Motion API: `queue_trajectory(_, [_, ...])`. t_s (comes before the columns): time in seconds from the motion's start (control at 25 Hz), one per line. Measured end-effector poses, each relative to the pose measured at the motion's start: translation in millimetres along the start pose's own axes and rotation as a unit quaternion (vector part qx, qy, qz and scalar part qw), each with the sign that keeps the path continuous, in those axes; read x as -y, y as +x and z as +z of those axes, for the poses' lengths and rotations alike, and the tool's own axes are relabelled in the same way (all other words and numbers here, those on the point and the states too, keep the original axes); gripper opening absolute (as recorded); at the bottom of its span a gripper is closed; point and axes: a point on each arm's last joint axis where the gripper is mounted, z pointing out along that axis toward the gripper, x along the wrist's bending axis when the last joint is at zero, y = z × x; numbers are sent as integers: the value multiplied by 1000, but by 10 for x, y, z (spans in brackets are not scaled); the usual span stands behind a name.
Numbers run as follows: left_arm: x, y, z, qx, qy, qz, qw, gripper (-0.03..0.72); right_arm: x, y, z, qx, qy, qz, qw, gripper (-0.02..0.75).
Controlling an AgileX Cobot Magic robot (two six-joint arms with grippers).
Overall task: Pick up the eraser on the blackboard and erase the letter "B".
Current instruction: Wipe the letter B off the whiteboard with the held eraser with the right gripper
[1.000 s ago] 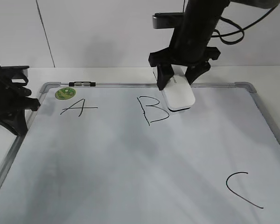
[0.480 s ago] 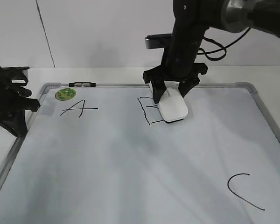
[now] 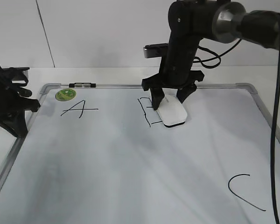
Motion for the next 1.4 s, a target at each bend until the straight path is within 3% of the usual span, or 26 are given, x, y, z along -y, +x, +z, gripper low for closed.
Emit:
queue_trajectory(0.76, [2,-2,0,1,1,0,1000,27,-6,61,15,-12,2,-1,1000,555])
queue_trajectory(1.2, [6,-2,0,1,3,0,1000,27,116,748,46,-34,9,-65,997,555])
queue_trajectory(1.4, [8,-2,0,1,4,0,1000,27,146,861,47,-37,10,-76,996,555])
